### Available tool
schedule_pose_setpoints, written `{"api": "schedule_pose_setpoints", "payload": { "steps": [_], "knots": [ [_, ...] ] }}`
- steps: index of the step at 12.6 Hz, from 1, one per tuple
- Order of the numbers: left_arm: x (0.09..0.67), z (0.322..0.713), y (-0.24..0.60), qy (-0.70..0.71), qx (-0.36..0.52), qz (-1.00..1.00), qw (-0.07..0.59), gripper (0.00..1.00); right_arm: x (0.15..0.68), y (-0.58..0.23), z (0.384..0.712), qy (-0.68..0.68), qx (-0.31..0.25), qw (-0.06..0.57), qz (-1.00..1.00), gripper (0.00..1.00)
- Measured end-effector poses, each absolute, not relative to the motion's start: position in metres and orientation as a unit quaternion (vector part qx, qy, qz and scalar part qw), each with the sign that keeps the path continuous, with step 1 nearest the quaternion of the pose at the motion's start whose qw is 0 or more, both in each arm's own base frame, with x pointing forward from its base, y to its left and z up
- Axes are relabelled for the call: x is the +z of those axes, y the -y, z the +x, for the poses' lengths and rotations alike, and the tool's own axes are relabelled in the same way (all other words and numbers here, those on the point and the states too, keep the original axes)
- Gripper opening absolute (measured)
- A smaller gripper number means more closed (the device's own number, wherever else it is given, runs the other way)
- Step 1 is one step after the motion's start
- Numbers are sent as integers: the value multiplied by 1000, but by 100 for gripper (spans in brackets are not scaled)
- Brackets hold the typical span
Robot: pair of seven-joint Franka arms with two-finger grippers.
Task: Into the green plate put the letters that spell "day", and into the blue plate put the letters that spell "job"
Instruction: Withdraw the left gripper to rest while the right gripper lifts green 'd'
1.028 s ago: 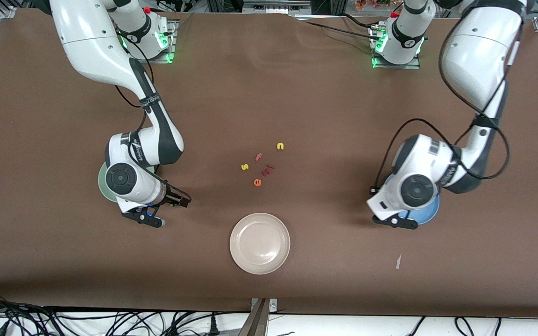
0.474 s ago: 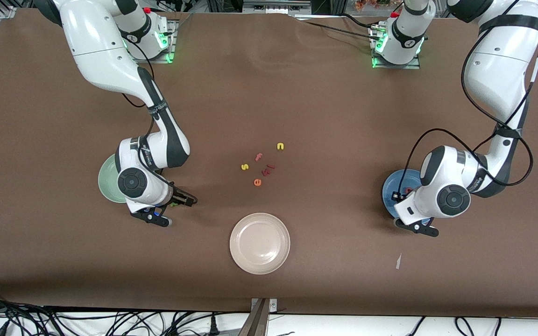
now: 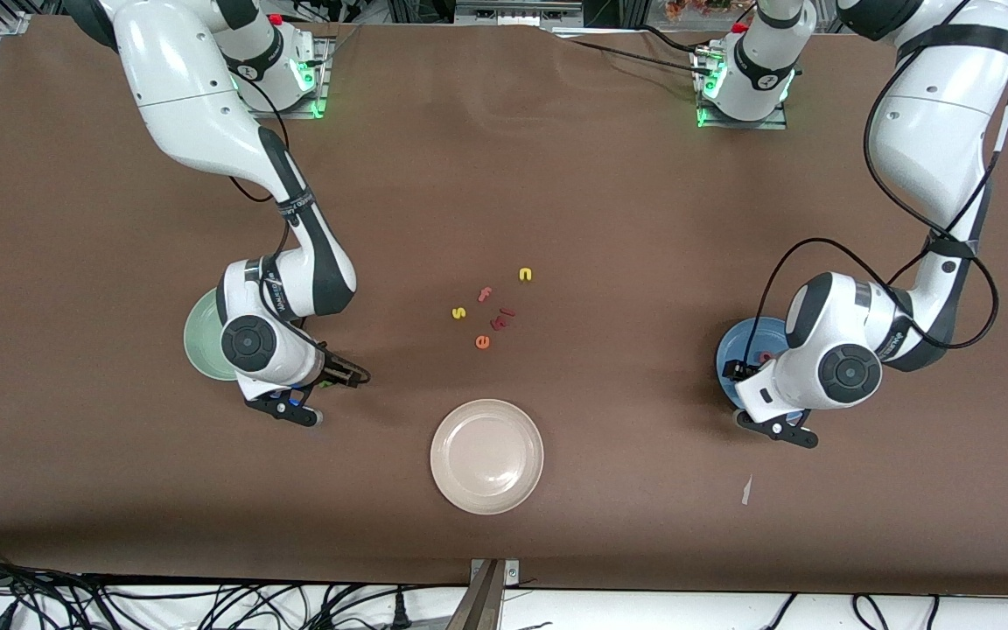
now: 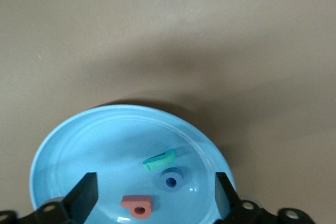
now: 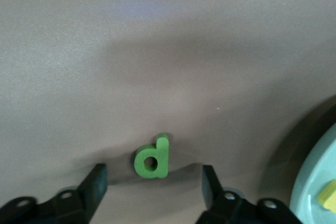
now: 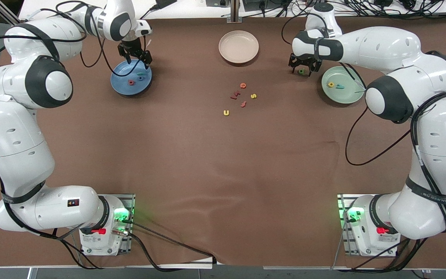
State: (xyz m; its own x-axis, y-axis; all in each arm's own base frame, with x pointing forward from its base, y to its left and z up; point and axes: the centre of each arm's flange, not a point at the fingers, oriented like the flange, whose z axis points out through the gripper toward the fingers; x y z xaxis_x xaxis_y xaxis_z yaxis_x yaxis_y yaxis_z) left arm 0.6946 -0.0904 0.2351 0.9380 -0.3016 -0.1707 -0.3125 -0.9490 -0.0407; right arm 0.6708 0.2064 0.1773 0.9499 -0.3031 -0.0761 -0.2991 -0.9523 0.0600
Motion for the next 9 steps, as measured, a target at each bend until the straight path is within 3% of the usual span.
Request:
{"api": "schedule_pose_setpoints", "payload": {
  "steps": [7,8,9],
  "knots": [
    [452,675,137,-170,27,-984,38,100,179,-201,675,147,-33,21,988,75],
    [474,672,130,-153,19,-988,12,100,179,-201,675,147,-33,21,988,66],
    [492,670,114,-130,14,-991,-24,100,179,-201,676,147,-33,21,988,63]
  ]
}}
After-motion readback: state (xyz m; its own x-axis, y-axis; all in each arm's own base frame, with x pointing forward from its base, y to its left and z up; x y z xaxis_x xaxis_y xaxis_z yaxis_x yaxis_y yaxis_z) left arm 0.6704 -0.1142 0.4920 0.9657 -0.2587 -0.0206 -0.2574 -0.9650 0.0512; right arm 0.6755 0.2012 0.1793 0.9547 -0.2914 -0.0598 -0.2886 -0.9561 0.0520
